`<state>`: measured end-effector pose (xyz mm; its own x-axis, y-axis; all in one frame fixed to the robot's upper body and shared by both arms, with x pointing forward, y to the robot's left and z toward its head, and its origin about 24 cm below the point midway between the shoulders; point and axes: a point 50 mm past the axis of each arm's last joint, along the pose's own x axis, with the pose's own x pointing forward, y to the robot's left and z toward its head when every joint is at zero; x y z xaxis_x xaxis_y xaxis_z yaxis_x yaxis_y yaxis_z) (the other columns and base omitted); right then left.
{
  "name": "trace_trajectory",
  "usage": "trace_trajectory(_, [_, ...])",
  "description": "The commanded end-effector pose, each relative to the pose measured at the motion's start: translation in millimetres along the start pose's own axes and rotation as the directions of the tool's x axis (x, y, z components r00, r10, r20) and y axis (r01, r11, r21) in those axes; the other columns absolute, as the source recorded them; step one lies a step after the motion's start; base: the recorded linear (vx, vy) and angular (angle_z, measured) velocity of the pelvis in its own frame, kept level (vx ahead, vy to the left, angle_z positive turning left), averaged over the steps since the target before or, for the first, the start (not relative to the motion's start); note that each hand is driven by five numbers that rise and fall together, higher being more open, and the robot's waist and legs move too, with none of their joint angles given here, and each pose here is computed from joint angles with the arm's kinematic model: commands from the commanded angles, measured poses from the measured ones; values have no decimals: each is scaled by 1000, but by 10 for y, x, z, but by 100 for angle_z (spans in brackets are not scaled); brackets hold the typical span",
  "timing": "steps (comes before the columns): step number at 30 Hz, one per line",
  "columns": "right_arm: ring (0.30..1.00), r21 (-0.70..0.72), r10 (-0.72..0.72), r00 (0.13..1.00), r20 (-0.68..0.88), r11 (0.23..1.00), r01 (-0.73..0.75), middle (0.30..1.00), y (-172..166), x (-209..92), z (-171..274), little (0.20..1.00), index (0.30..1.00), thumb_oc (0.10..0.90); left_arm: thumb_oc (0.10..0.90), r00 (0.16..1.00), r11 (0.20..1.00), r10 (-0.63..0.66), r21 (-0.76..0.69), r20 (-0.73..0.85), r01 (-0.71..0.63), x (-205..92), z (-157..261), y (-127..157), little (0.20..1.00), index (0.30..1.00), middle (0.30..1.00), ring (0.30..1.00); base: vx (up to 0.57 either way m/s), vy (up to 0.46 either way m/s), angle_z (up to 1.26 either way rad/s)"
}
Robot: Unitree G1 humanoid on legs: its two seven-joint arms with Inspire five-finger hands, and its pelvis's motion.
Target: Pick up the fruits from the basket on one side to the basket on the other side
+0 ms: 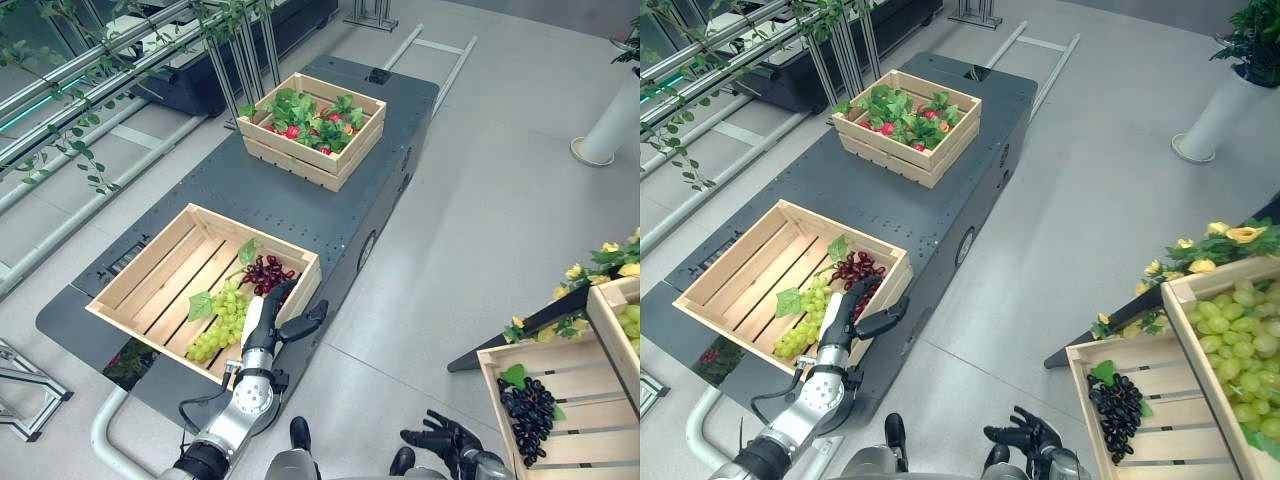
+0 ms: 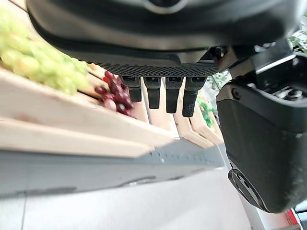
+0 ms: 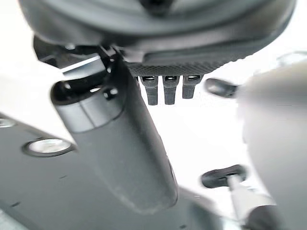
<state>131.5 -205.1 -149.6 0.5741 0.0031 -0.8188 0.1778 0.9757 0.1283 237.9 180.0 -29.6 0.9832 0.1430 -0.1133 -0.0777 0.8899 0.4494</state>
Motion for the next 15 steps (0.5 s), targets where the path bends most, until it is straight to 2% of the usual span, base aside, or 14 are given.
trace_trajectory(1, [900, 71, 0, 989, 150, 997, -11, 900, 18, -11, 178, 900, 900, 800, 800, 932, 987, 142, -124, 332, -107, 215, 644, 200, 900, 900, 900, 900, 112, 159, 27])
trace_trajectory(5, [900, 85, 10, 981, 194, 996, -27, 900, 88, -16, 215, 900, 900, 800, 800, 918, 985, 153, -135, 367, -110, 193, 705, 199, 900, 900, 900, 900, 103, 209, 32])
trace_trajectory(10, [900, 97, 50, 934, 354, 991, -90, 900, 238, -32, 536, 900, 900, 800, 800, 906, 984, 163, -131, 390, -120, 187, 761, 232, 900, 900, 900, 900, 25, 224, 16])
trace_trajectory(15, [900, 115, 76, 835, 544, 980, -164, 900, 397, -167, 939, 900, 900, 800, 800, 904, 987, 151, -114, 401, -115, 205, 751, 309, 900, 900, 900, 900, -8, 52, 42])
